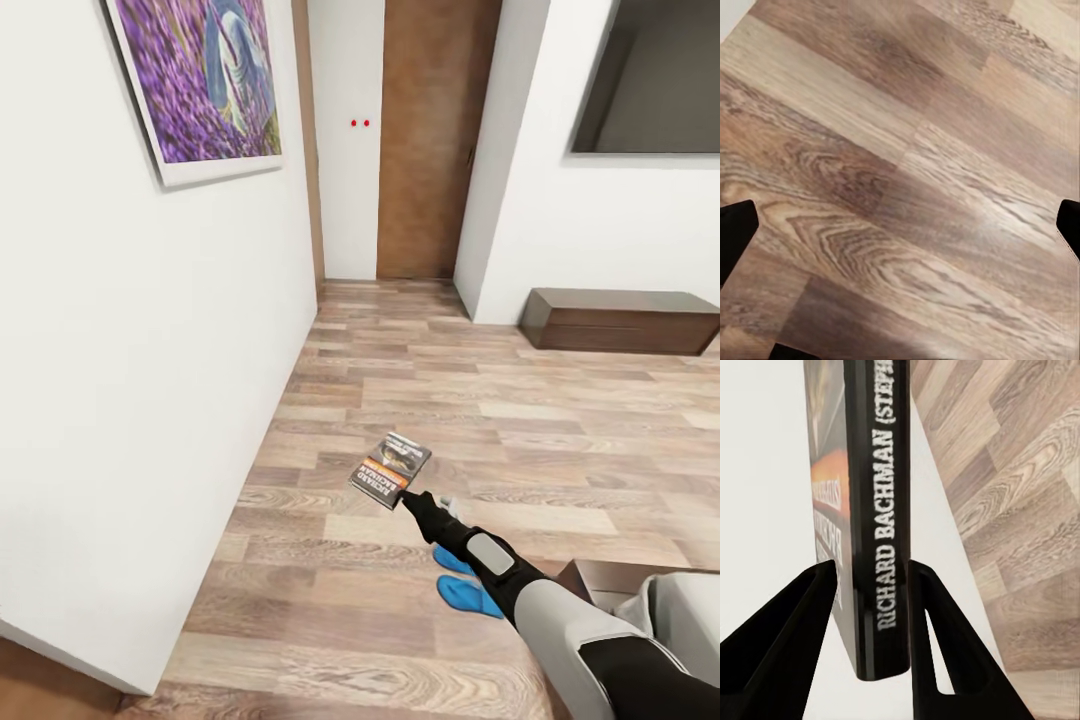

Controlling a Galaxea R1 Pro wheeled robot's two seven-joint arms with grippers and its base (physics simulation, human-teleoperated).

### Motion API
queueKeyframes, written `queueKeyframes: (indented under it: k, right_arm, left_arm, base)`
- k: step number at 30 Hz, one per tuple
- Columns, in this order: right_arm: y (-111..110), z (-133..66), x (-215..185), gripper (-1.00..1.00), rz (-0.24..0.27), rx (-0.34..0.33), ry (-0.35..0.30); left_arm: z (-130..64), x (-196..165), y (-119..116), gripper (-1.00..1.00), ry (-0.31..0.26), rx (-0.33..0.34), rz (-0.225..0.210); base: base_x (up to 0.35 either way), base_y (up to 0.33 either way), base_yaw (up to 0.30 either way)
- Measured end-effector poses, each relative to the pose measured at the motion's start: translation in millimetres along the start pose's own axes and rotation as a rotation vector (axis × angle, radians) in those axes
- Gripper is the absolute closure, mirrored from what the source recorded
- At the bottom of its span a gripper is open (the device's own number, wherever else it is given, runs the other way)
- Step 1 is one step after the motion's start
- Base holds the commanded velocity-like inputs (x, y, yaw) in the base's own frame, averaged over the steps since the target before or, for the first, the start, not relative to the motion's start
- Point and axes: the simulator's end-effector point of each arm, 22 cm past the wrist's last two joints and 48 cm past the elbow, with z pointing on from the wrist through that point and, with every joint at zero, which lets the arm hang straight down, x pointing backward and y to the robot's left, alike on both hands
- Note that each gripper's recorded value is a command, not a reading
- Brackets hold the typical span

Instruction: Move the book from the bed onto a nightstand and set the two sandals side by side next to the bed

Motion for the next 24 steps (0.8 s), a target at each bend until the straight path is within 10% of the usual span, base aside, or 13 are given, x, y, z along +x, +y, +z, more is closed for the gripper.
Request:
queueKeyframes:
  k: [24]
  right_arm:
    - [-1.8, -2.5, -4.3, 1.00, -0.004, -0.003, -0.005]
  left_arm:
    - [0.0, -0.4, 0.6, -1.00, -0.001, -0.002, -0.003]
  base:
    - [0.211, 0.126, -0.123]
